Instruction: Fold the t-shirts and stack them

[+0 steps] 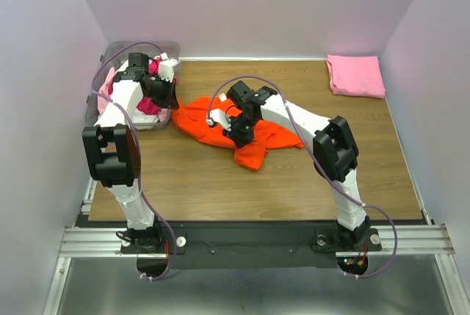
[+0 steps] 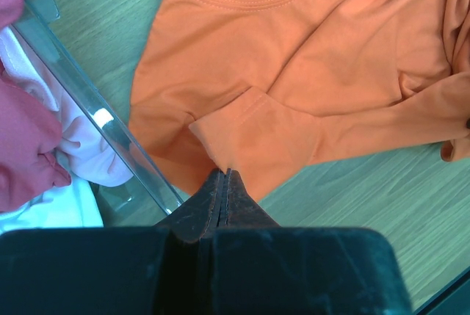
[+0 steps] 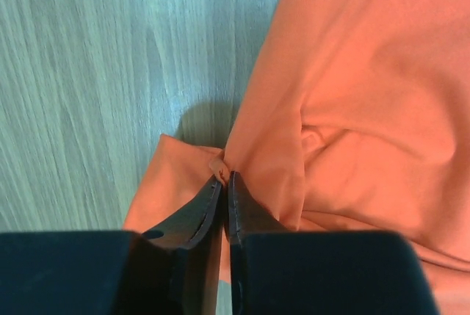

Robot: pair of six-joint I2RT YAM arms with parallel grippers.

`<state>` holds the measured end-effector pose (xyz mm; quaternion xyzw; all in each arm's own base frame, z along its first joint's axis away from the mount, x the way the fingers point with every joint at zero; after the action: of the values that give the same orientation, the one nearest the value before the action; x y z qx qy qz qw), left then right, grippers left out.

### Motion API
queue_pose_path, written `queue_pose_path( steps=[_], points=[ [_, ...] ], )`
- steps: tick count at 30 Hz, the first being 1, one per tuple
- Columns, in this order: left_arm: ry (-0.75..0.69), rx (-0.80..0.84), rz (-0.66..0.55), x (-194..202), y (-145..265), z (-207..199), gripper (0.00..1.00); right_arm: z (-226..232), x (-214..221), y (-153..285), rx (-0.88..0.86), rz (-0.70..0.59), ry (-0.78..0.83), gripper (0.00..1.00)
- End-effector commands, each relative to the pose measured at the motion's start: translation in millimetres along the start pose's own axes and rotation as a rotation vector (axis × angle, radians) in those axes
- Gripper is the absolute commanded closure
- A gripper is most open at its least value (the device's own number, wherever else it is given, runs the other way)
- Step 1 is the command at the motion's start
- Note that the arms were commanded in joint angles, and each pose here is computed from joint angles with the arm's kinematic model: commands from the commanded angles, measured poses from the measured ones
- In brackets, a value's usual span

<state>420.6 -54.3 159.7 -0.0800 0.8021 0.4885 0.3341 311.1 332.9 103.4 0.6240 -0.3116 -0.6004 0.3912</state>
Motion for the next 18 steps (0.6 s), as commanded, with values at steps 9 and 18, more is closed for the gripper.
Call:
queue_pose_path(
  steps=[9, 18],
  points=[
    [-0.012, 0.023, -0.029, -10.9, 5.9, -3.5, 1.0, -0.8, -2.9, 14.4, 0.034, -0.008, 0.001, 0.85],
    [-0.01, 0.025, -0.028, -12.0, 5.0, -2.9, 1.0, -2.9, -8.9, 21.2, 0.048, -0.029, -0.001, 0.71]
  ],
)
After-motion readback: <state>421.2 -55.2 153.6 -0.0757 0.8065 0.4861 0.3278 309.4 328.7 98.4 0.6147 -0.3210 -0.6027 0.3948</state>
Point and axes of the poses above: each gripper's point midway between its finger pads, its own y axis back along the fingers, its own z axis along the line the jaws close on, x = y × z, the point moved 2 cm from there along y, back along the fingers, and after that the axes turned 6 degrees about y, right-handed, at the moved point
